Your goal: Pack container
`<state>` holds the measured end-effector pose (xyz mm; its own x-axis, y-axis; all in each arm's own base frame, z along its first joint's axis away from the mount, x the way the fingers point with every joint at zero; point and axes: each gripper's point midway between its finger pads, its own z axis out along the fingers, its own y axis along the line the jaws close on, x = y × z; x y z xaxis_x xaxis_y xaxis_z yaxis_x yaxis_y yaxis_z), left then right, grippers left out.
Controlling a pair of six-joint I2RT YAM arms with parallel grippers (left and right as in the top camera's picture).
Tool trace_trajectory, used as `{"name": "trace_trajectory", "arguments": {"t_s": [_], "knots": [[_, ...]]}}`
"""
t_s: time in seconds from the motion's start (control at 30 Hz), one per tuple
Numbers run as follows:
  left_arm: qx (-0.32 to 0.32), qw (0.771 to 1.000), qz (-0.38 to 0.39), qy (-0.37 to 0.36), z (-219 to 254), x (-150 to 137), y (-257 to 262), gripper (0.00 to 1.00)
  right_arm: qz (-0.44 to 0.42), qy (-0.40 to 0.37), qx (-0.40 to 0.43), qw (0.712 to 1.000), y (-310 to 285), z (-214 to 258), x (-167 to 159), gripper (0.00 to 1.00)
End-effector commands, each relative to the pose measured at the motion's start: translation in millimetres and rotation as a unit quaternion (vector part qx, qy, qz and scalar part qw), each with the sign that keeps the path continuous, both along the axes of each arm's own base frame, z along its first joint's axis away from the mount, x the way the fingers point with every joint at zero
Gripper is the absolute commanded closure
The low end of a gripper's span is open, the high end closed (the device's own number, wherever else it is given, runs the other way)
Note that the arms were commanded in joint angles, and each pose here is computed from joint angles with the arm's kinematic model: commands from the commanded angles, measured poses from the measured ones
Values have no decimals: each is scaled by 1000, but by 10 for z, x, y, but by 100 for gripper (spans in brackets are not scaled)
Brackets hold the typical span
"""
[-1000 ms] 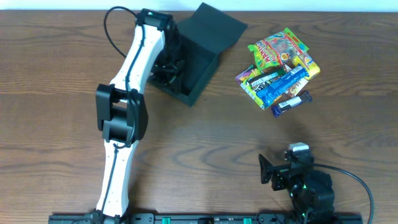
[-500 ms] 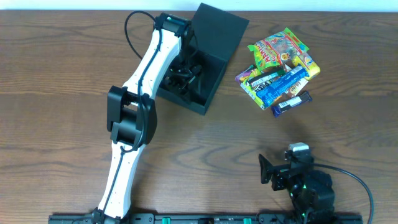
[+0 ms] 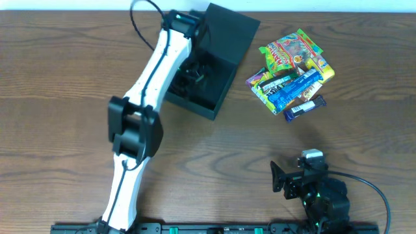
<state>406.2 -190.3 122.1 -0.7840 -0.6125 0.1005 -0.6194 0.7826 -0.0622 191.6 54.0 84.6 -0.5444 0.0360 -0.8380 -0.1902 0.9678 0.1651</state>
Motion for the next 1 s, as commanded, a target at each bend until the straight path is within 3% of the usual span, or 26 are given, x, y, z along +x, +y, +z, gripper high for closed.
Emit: {"name": "trace_trajectory", "arguments": {"t_s": [0.0,0.1,0.27,0.4,0.5,0.8,0.93,0.97], "knots": [[100,980,-105,-135,514,313,380,23,-3,-1,0,1000,-5,-2,0,1],[141,948,-225,-178,628,503,440,14,-3,-1,0,1000,-5,-2,0,1],[168,876,-420,-169,485,655,452,15,-3,-1,0,1000,-5,-2,0,1],[176,840,-496,-132,215,710,524,14,-3,-1,0,1000,-5,-3,-1,1],[174,837,-509,-105,-22,748,616,12,-3,-1,0,1000,-5,-2,0,1],[129,860,-491,-42,-667,755,871,13,-3,-1,0,1000,-5,-2,0,1],[105,867,-485,-38,-758,738,889,28,-3,-1,0,1000,-5,-2,0,1],[105,868,-484,-37,-758,739,901,41,-3,-1,0,1000,-5,-2,0,1]]}}
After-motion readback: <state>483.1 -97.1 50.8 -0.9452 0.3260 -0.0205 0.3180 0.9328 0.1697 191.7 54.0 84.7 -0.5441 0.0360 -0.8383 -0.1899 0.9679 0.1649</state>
